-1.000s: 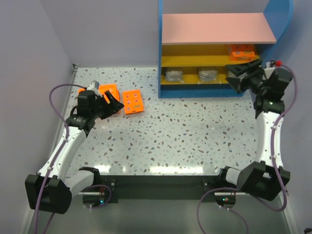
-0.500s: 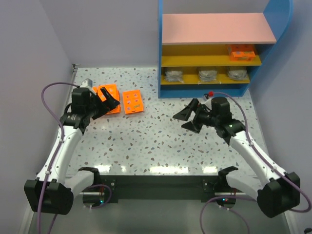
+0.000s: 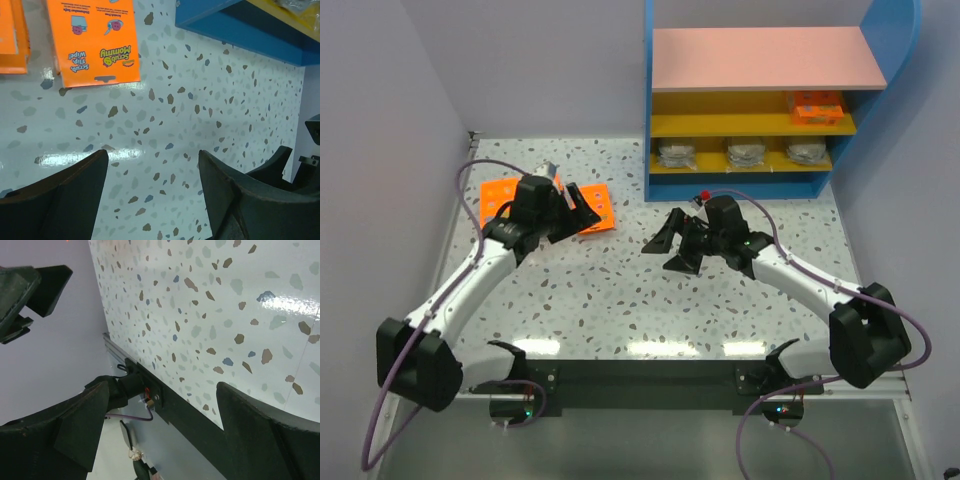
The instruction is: Place and organize the cleaning sponges onto the shelf
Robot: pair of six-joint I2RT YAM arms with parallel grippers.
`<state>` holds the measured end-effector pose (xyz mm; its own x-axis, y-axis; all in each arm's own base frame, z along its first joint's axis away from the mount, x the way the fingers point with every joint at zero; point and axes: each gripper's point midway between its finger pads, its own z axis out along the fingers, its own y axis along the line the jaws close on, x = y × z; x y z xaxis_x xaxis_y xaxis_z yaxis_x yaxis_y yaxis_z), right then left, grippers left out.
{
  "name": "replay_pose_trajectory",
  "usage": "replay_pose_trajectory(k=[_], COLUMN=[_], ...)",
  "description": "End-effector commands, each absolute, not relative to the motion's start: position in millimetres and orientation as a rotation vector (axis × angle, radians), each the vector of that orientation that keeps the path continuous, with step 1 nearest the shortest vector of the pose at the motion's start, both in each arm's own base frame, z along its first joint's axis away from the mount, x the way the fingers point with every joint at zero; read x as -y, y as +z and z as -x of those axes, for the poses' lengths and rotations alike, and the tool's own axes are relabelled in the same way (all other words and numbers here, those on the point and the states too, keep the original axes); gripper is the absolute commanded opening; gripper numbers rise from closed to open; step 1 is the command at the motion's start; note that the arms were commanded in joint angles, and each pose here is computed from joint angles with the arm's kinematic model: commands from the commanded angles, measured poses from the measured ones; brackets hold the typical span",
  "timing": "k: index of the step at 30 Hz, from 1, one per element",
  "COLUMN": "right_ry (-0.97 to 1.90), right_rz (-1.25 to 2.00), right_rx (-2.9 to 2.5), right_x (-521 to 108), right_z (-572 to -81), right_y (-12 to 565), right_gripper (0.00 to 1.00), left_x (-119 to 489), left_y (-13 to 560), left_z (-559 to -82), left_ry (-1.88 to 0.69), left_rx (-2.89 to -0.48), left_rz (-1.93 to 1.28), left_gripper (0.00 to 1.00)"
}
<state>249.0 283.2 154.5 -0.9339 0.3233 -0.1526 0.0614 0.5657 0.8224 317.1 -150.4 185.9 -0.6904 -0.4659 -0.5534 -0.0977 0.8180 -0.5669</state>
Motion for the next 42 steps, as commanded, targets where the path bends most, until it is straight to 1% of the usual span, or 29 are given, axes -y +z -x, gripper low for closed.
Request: replay_pose_trajectory(k=[1,2,3,5,6,7,8,9,10,11,12,13,14,18,23,27,29,33,36,37,39,40,42], right_ry=[1.296,1.274,1.266,1.234,1.213,1.21,1.224,1.207,1.192,1.171,1.161,1.155,1.162,1.121,1.125,1.13,1.127,1.112,1.109,1.106,1.106,1.101,1.09], right_rz=[-0.272,-0.285,-0.281,-0.297,-0.325,-0.341,-0.339,-0.358,-0.373,-0.387,-0.403,-0.414,-0.418,-0.454,-0.47,-0.441,-0.423,-0.405,-0.4,-0.402,-0.401,-0.399,-0.407], right_rx=[-2.449,-2.467,-2.466,-2.446,-2.459,-2.458,-2.432,-2.436,-2.432,-2.437,-2.434,-2.435,-2.43,-2.41,-2.419,-2.444,-2.46,-2.48,-2.502,-2.504,-2.511,-2.514,-2.517], right_x=[-283,-279,-277,-269,-265,-263,-261,-257,-253,-248,-246,-244,-243,-232,-231,-237,-240,-243,-244,-244,-244,-243,-240], right_z=[-252,-250,-248,-245,-242,-240,-237,-234,-233,-229,-229,-228,-224,-220,-218,-222,-224,-227,-228,-228,-228,-228,-229], right_y=[173,169,169,172,166,166,173,165,163,159,158,158,159,159,152,150,150,147,142,140,138,137,136], right_gripper=[0.91,0.91,0.91,0.91,0.91,0.91,0.9,0.9,0.9,0.9,0.89,0.89,0.89,0.89,0.89,0.89,0.89,0.89,0.89,0.89,0.89,0.89,0.89], left_x=[162,167,171,174,176,175,174,174,168,164,161,153,150,132,122,122,136,170,200,225,242,266,285], left_y=[206,203,184,184,162,170,164,147,153,149,137,141,137,107,71,35,30,28,1,-2,-13,-12,-12], left_z=[-359,-364,-373,-393,-403,-418,-424,-433,-446,-450,-456,-464,-466,-473,-473,-458,-456,-431,-379,-361,-332,-314,-292], left_ry=[-0.598,-0.587,-0.547,-0.474,-0.419,-0.378,-0.336,-0.283,-0.22,-0.177,-0.128,-0.074,-0.039,0.133,0.226,0.236,0.147,-0.017,-0.126,-0.216,-0.274,-0.35,-0.432], left_rx=[-2.181,-2.188,-2.235,-2.224,-2.276,-2.254,-2.272,-2.296,-2.258,-2.259,-2.268,-2.239,-2.247,-2.284,-2.35,-2.438,-2.456,-2.498,-2.599,-2.635,-2.684,-2.704,-2.74], left_rz=[0.478,0.473,0.474,0.45,0.445,0.447,0.44,0.428,0.444,0.457,0.46,0.47,0.473,0.51,0.498,0.503,0.491,0.463,0.444,0.424,0.419,0.408,0.411], left_gripper=[0.77,0.75,0.74,0.69,0.68,0.65,0.6,0.58,0.55,0.5,0.47,0.44,0.37,0.21,0.16,0.1,0.08,0.07,0.04,0.02,0.02,0.01,0.0])
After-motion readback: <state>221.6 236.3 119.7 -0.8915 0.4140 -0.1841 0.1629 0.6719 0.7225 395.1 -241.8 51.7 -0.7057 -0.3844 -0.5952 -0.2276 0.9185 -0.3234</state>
